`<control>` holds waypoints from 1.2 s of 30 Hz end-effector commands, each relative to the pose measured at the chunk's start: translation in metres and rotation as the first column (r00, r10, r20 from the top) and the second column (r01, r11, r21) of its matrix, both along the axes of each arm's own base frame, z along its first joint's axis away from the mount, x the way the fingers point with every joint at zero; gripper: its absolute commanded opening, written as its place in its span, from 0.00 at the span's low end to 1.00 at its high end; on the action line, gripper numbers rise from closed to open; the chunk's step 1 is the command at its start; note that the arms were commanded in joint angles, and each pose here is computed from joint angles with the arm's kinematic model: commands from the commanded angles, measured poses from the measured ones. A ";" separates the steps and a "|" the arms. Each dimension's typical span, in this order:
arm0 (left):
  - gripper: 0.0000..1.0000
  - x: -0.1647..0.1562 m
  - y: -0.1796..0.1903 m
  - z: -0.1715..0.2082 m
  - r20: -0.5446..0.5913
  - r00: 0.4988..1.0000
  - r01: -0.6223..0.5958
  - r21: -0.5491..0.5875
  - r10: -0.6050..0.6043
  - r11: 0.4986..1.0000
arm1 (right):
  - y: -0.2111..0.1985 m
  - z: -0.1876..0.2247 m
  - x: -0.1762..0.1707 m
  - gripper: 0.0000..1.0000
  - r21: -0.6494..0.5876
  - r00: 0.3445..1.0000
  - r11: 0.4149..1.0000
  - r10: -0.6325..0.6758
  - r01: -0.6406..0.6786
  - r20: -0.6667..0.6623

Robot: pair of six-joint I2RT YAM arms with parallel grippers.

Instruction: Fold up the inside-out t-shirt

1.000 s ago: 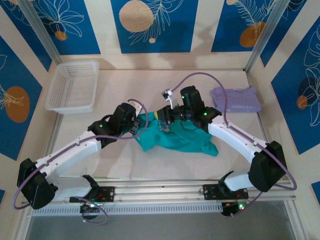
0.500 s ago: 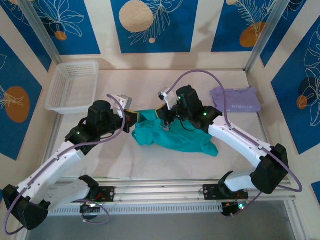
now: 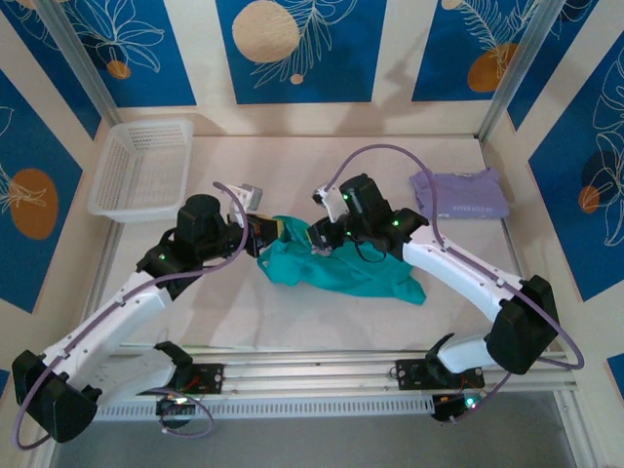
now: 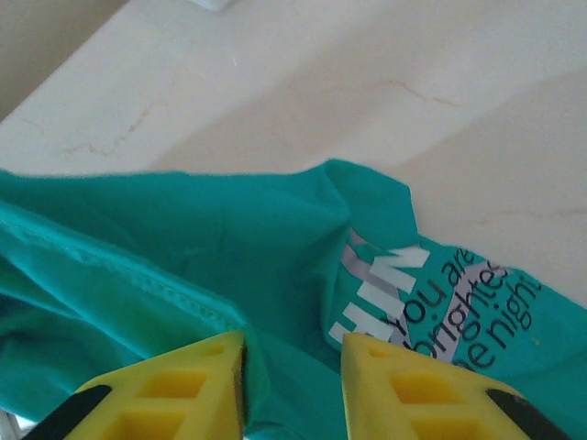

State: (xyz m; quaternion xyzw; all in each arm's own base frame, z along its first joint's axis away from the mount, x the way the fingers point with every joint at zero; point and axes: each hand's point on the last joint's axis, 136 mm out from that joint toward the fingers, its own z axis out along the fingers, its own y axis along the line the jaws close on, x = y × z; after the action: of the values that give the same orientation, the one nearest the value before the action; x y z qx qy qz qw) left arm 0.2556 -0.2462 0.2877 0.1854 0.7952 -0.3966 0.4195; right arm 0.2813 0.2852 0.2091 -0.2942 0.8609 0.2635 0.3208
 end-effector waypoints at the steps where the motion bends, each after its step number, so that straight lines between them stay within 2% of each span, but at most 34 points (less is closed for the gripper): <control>1: 0.00 0.003 -0.003 0.005 0.006 1.000 0.010 -0.029 -0.010 1.000 | -0.012 -0.001 -0.008 0.36 0.001 0.999 0.999 -0.038 0.038 -0.026; 11: 0.00 0.004 -0.003 0.000 0.003 1.000 0.005 -0.012 -0.005 1.000 | 0.004 0.012 -0.018 0.45 0.143 0.994 0.989 -0.024 0.039 -0.109; 18: 0.00 0.003 -0.002 -0.003 0.011 1.000 0.002 -0.007 -0.002 1.000 | -0.001 -0.005 -0.007 0.43 0.092 0.985 0.990 -0.091 0.105 -0.148; 21: 0.00 0.003 0.002 -0.005 0.024 1.000 -0.010 0.011 0.010 1.000 | -0.011 -0.007 -0.004 0.37 0.077 0.981 0.988 -0.122 0.135 -0.152; 25: 0.00 0.004 0.008 -0.006 0.052 0.998 -0.036 0.034 0.034 0.999 | -0.021 -0.006 -0.004 0.15 0.073 0.976 0.986 -0.135 0.149 -0.168; 29: 0.00 0.006 0.016 -0.007 0.074 0.995 -0.074 0.064 0.069 0.995 | -0.026 0.000 -0.007 0.02 0.095 0.978 0.986 -0.118 0.136 -0.172; 36: 0.00 0.014 0.035 -0.025 0.091 0.985 -0.159 0.181 0.145 0.970 | -0.021 0.027 -0.018 0.00 0.230 0.992 0.973 0.011 0.019 -0.129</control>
State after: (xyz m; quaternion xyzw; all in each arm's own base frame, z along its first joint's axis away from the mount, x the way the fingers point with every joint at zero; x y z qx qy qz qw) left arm 0.2658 -0.2259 0.2708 0.1796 0.8122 -0.3257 0.4495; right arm 0.2737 0.2616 0.2242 -0.2085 0.8666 0.3451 0.2940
